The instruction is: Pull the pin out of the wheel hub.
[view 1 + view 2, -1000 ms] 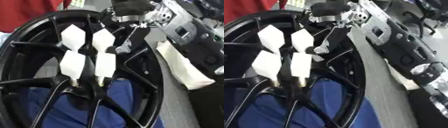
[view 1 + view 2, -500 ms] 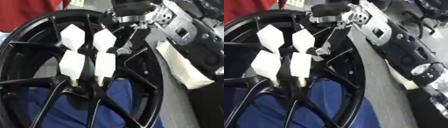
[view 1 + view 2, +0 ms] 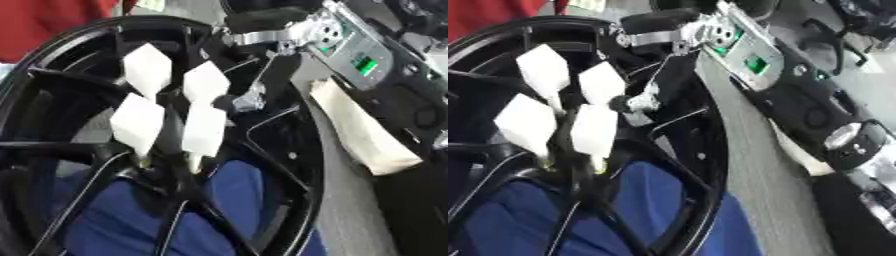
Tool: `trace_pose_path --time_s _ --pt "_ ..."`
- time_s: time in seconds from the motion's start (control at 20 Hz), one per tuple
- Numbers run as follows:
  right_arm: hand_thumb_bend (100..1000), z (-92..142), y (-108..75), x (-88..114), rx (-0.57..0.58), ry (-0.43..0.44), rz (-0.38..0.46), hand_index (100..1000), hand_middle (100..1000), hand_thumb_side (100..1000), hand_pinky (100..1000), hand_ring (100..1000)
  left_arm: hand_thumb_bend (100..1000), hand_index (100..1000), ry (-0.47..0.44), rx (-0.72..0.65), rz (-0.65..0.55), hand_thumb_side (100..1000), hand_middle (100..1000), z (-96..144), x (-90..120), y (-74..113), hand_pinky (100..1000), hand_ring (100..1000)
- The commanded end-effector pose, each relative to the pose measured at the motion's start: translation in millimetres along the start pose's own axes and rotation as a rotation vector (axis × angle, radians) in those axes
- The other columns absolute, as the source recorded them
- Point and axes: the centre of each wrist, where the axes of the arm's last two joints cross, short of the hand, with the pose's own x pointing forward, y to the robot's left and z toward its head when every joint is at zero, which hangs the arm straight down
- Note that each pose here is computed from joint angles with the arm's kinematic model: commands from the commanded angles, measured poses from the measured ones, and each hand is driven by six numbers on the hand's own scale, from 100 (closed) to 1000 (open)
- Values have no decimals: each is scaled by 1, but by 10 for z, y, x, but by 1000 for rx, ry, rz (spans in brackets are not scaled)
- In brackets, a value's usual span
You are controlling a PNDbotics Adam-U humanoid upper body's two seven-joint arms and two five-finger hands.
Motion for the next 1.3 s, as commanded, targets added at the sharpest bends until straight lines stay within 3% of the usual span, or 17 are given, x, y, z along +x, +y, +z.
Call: trace_pose_path --time_s 0.05,0.95,1.15,1.3 --pt "100 105 -162 93 120 -90 116 519 372 462 912 646 100 716 -15 11 -7 653 595 -16 43 54 642 629" --pt "100 394 -562 269 -41 -87 0 498 341 244 893 617 100 716 6 17 -9 638 595 20 -12 76 643 630" --pt "100 633 -642 302 -96 -81 -51 498 338 219 895 615 100 716 16 27 -11 634 594 43 -42 95 643 630" --pt "100 1034 -635 326 -162 -34 -97 500 337 186 895 615 100 716 24 45 -15 630 594 64 -65 122 643 630"
